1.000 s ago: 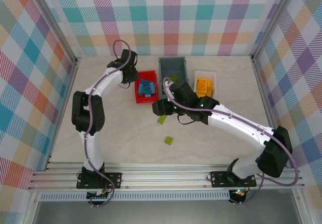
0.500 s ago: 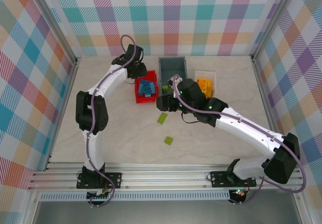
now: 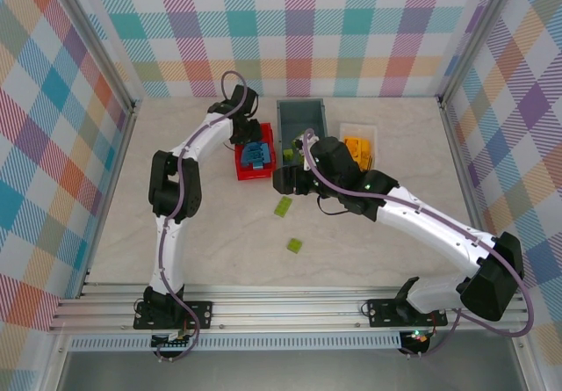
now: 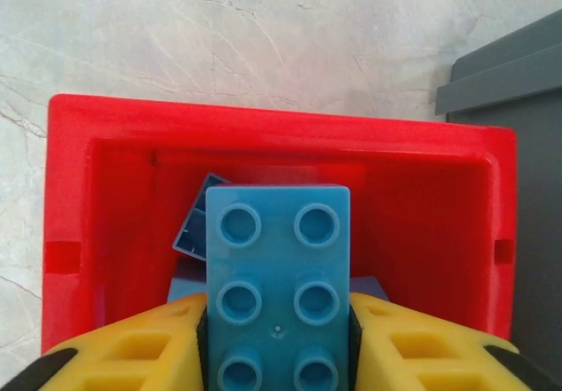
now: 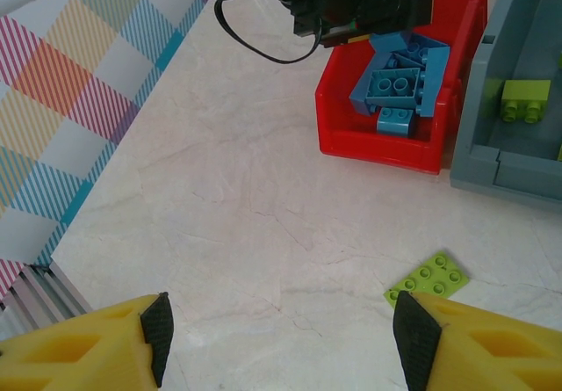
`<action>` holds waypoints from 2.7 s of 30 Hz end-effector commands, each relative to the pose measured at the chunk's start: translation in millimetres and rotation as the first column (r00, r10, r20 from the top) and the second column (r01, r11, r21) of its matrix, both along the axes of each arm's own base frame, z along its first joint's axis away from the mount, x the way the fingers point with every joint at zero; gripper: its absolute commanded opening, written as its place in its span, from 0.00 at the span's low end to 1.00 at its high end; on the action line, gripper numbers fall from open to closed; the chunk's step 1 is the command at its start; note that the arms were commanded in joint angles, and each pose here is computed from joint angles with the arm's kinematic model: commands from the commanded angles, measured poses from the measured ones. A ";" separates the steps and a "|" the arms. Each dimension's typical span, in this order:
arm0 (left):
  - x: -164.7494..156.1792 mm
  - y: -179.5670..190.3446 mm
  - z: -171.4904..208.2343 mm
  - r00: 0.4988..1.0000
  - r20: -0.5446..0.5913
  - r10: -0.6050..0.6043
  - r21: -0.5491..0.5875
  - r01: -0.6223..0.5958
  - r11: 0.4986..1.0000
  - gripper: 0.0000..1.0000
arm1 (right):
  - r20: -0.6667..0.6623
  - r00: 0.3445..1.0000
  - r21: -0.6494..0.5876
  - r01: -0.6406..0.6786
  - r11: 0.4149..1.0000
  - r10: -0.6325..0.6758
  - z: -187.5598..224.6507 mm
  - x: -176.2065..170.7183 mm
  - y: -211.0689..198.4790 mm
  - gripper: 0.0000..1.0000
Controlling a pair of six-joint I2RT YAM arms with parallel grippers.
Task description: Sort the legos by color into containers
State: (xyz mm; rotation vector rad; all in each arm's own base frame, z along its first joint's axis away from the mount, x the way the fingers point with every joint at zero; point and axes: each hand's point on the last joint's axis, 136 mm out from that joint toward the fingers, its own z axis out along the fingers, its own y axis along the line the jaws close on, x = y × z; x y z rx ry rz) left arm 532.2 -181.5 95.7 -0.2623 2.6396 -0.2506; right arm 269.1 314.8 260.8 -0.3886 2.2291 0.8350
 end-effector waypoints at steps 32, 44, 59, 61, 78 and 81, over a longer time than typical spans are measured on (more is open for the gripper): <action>-281.5 24.4 186.9 0.940 0.339 0.030 -0.252 0.060 0.966 0.60 | -0.478 0.733 -0.459 0.260 0.849 -0.483 -159.3 10.6 -0.1 0.63; -368.4 53.5 156.4 0.939 0.340 -0.046 -0.376 0.181 0.909 0.61 | -0.555 0.554 -0.555 0.310 0.772 -0.621 -204.5 28.9 17.7 0.61; -368.0 46.4 175.2 0.921 0.381 -0.079 -0.385 0.235 0.892 0.61 | -0.545 0.468 -0.618 0.337 0.711 -0.696 -242.2 42.6 4.2 0.45; -368.4 46.0 175.1 0.922 0.378 -0.080 -0.387 0.236 0.891 0.61 | -0.546 0.463 -0.619 0.338 0.709 -0.698 -245.8 42.0 4.1 0.42; -356.6 30.6 177.9 0.922 0.377 -0.089 -0.404 0.250 0.880 0.61 | -0.399 0.635 -0.543 0.418 0.728 -0.662 -167.8 42.4 -28.0 0.32; -346.8 15.5 179.0 0.925 0.366 -0.100 -0.423 0.261 0.867 0.61 | -0.344 0.688 -0.515 0.430 0.741 -0.638 -139.1 55.0 -41.4 0.33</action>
